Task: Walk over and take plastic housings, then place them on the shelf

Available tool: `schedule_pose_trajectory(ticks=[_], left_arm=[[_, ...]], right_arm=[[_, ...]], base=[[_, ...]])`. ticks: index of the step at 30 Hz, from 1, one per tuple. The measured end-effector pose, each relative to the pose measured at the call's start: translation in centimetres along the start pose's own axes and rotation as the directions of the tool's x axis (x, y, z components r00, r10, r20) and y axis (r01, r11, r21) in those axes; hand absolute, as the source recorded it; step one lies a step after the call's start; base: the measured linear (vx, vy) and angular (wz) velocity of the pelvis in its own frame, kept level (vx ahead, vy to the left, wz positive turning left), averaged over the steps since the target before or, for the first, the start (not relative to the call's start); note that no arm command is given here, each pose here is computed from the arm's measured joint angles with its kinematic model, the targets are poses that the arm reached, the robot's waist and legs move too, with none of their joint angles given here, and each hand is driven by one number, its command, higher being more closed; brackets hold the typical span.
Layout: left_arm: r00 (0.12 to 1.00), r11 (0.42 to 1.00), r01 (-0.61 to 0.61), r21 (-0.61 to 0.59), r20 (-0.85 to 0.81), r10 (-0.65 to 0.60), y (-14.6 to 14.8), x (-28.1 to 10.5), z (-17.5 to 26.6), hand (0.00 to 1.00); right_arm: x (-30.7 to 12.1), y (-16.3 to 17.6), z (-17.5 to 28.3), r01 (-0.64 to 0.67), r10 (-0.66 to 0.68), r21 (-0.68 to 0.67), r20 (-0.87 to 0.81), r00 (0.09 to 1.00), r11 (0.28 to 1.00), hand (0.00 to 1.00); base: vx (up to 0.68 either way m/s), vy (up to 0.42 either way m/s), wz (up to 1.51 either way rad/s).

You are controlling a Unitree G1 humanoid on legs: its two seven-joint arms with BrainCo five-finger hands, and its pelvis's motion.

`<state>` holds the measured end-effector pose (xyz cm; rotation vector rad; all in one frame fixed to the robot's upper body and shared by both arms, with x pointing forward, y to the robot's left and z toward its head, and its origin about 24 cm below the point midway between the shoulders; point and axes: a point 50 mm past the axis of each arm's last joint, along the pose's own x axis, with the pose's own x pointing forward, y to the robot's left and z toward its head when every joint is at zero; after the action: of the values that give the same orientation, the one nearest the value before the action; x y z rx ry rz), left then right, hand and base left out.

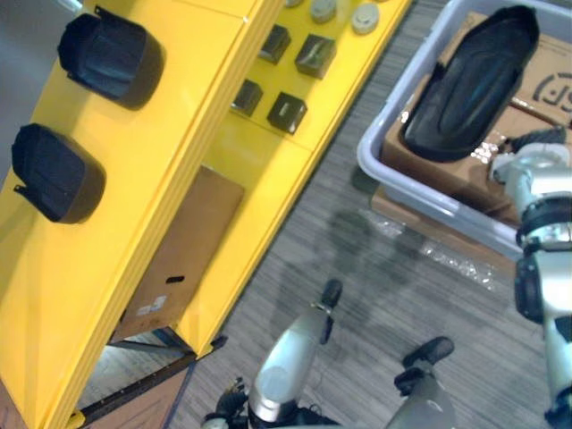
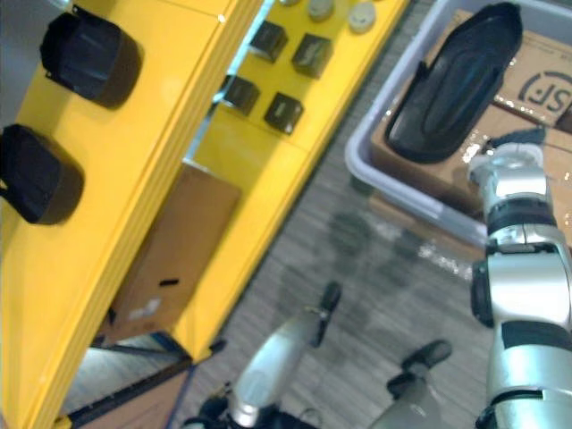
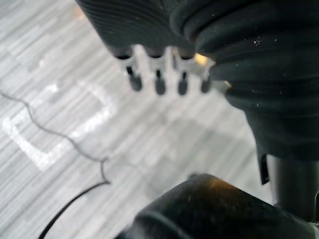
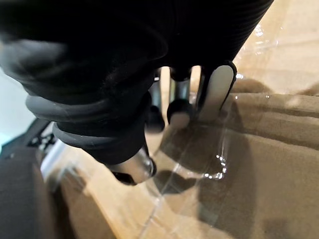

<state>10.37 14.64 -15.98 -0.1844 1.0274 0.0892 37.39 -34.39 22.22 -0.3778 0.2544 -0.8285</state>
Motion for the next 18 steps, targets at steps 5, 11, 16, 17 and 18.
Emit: schedule_pose_trajectory(ticks=[5,11,16,17,18], left_arm=[[0.999,1.0,-0.003,-0.001,0.033,0.003,0.0,0.0,0.4,0.0],[0.988,1.0,-0.003,-0.012,0.151,0.005,-0.1,0.0,2.6,0.0],[0.973,0.999,-0.004,-0.046,0.232,0.015,0.5,-0.2,4.5,0.0],[0.97,0.998,-0.004,-0.065,0.24,0.02,0.6,-0.2,4.7,0.0],[0.97,0.997,-0.011,-0.074,0.24,0.029,0.7,-0.2,4.7,0.0]], right_arm=[[0.2,-0.5,-0.2,0.037,-0.036,-0.053,0.012,0.999,0.998,1.0],[0.5,-1.6,-0.2,0.113,-0.103,-0.156,0.068,0.992,0.981,1.0],[0.6,-1.9,-0.2,0.119,-0.109,-0.157,0.071,0.991,0.98,1.0],[0.6,-2.1,-0.2,0.127,-0.117,-0.154,0.069,0.991,0.98,0.0],[0.7,-2.4,-0.2,0.144,-0.135,-0.15,0.069,0.988,0.978,0.0]], base=[[-0.01,-0.01,0.03],[-0.02,-0.007,-0.01],[-0.05,-0.027,-0.18],[-0.07,-0.048,-0.25],[-0.07,-0.044,-0.23]])
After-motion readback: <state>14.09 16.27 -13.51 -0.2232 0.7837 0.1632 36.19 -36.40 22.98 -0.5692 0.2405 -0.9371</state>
